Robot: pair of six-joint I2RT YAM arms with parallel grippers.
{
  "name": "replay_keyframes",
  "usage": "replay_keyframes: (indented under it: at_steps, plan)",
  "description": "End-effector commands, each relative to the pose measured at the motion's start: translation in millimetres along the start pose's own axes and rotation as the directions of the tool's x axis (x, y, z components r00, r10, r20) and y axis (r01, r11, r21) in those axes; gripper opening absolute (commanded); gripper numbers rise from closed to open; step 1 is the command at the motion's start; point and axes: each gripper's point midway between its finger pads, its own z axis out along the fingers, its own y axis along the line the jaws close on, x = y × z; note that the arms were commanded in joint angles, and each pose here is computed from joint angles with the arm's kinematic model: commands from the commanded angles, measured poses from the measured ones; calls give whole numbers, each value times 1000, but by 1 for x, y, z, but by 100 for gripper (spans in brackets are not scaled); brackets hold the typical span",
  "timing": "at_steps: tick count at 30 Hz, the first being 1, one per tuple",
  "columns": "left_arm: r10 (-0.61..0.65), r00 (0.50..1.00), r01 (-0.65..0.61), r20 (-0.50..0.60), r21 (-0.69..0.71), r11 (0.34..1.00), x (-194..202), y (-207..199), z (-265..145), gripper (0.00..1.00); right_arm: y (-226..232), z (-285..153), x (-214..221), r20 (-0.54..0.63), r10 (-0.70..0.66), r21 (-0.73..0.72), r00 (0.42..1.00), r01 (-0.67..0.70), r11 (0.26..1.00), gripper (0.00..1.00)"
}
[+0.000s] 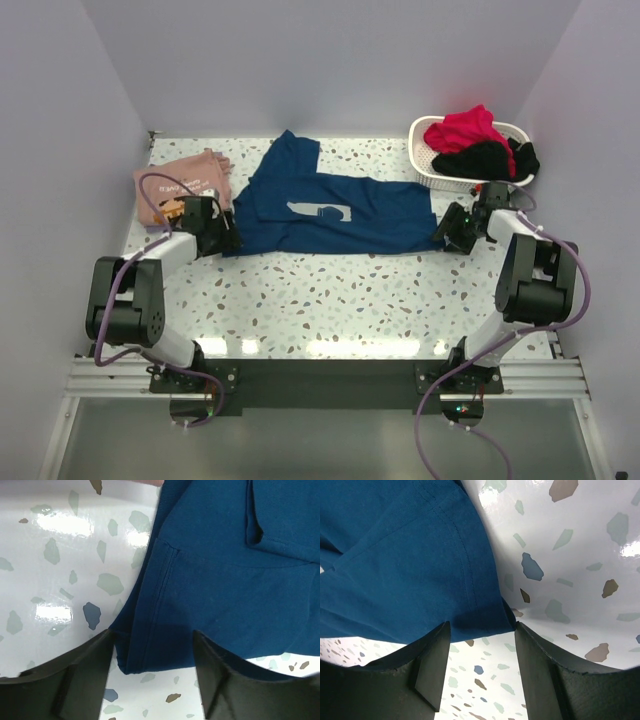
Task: Fold and stack the t-shirts
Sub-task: Fold the tshirt
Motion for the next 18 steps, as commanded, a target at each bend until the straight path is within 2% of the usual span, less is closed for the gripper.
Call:
replay_keyframes:
  at_steps: [1,4,7,9,11,13,14,15,18]
  plan:
    - [-17,999,15,40,27,1000,-10,-4,6,65,3,3,-2,8,3,-18,1000,-3,1000,57]
    - [-17,999,15,30,39,999,-7,-5,7,57,2,2,-3,13,-1,-12,1000,1,1000,56]
    - [-17,1000,16,25,39,999,-6,-5,7,42,0,4,-3,11,5,-6,1000,-5,1000,53]
    - [-15,999,14,37,33,999,-9,-5,5,36,-1,6,-2,7,7,-1,1000,-7,1000,49]
    - [-12,999,10,47,30,1000,-11,-4,2,23,-1,7,-4,7,10,-5,1000,-9,1000,45]
    - [-10,999,9,46,28,1000,-11,-4,2,9,-1,9,-3,3,10,-9,1000,-10,1000,36]
    - [-10,999,9,49,25,1000,-12,-3,1,6,-1,8,-3,2,12,-8,1000,-12,1000,32]
    - [-8,999,7,47,22,1000,-12,-3,0,3,-2,7,-4,6,11,-7,1000,-11,1000,23]
    - [-15,997,14,70,8,1000,-20,0,-5,0,-4,2,-10,19,-4,20,1000,4,1000,8]
